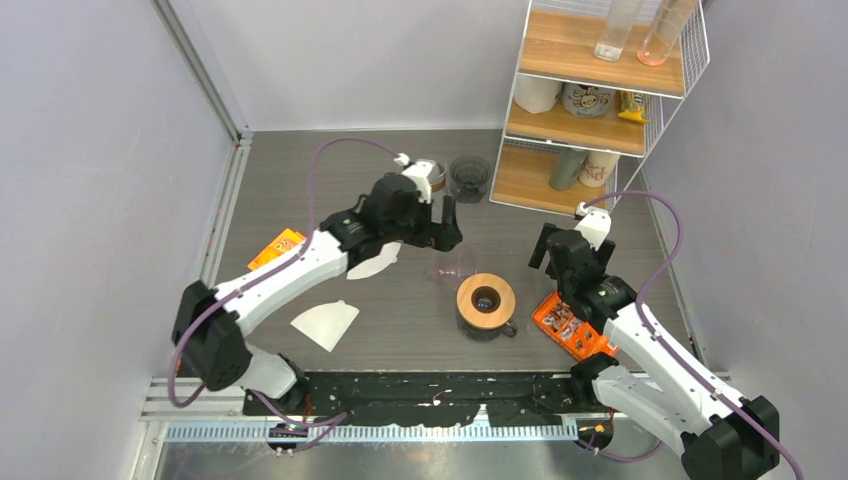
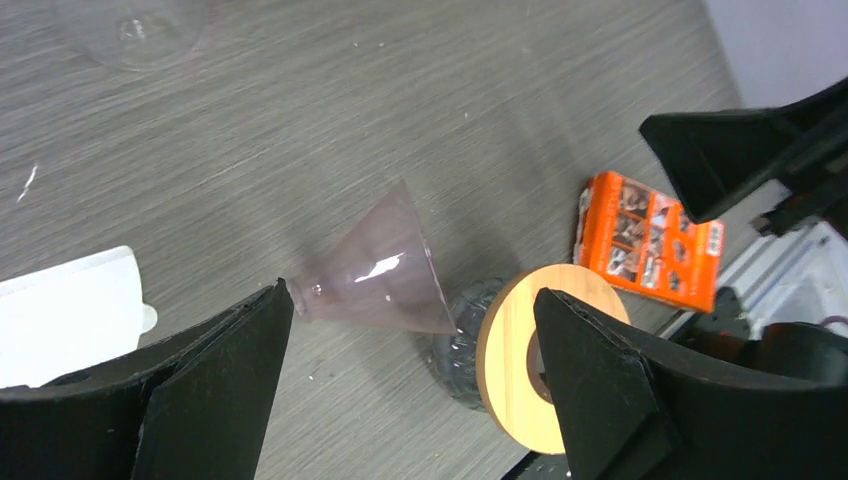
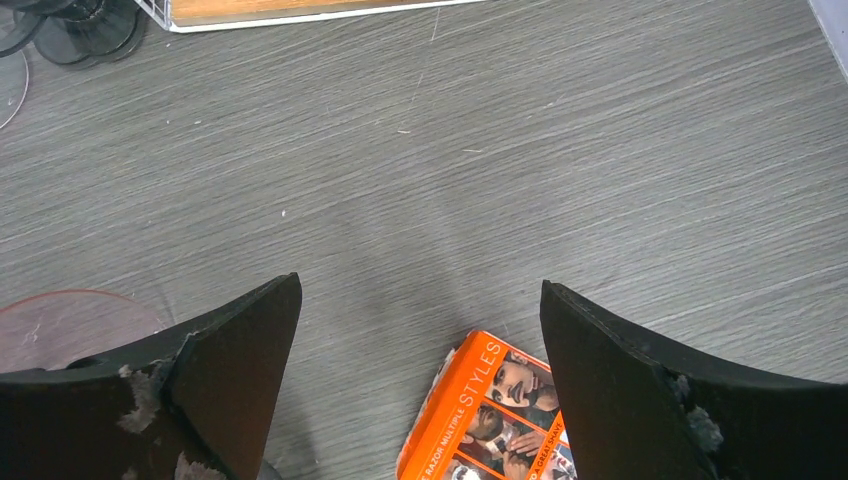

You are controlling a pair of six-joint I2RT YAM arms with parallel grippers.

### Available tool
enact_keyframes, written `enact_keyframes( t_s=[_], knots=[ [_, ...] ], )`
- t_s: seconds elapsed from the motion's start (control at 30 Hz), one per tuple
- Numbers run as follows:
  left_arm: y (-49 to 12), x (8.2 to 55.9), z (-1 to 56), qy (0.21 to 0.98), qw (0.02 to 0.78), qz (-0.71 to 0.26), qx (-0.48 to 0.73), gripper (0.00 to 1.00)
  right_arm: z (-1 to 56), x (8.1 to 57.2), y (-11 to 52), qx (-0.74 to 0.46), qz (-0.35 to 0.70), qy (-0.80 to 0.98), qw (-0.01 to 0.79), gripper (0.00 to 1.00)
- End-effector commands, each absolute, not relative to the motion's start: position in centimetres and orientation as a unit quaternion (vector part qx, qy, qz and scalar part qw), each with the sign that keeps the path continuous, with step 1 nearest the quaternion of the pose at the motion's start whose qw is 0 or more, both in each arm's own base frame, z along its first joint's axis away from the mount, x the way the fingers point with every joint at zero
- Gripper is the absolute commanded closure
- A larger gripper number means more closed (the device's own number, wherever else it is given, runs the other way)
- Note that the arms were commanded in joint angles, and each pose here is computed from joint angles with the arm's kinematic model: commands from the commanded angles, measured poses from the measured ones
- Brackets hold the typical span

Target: Place the coffee filter in the dripper

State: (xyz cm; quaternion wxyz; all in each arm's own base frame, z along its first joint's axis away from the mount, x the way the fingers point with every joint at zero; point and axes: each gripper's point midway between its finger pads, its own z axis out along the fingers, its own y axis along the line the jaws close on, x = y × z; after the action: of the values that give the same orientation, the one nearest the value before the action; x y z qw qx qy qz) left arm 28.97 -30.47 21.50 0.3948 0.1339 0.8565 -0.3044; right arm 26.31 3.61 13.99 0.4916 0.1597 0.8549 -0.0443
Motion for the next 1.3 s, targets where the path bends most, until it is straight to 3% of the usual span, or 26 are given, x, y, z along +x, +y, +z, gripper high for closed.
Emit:
enact_keyframes(
  t_s=[0.0, 0.2, 0.7, 0.9, 1.27],
  knots=[
    [-31.9, 28.0, 18.5, 0.891, 0.345, -0.224, 0.193, 0.00, 15.7, 27.0, 3.4, 0.179, -0.039, 0.837, 0.515, 0.05],
    [-34.7, 27.7, 16.6, 0.903, 0.324, -0.174, 0.223, 0.01, 15.7, 26.8, 3.4, 0.175, -0.035, 0.835, 0.520, 0.04],
    [-36.1, 29.7, 12.4, 0.925, 0.316, -0.054, 0.202, 0.16, 15.3, 27.0, 3.9, 0.157, -0.032, 0.845, 0.511, 0.05],
    [-36.3, 30.4, 11.4, 0.927, 0.319, -0.036, 0.192, 0.30, 15.2, 27.1, 4.1, 0.151, -0.031, 0.847, 0.508, 0.04],
    [-35.7, 31.6, 11.0, 0.924, 0.328, 0.012, 0.197, 0.43, 15.3, 27.0, 4.2, 0.148, -0.027, 0.848, 0.509, 0.05]
  ],
)
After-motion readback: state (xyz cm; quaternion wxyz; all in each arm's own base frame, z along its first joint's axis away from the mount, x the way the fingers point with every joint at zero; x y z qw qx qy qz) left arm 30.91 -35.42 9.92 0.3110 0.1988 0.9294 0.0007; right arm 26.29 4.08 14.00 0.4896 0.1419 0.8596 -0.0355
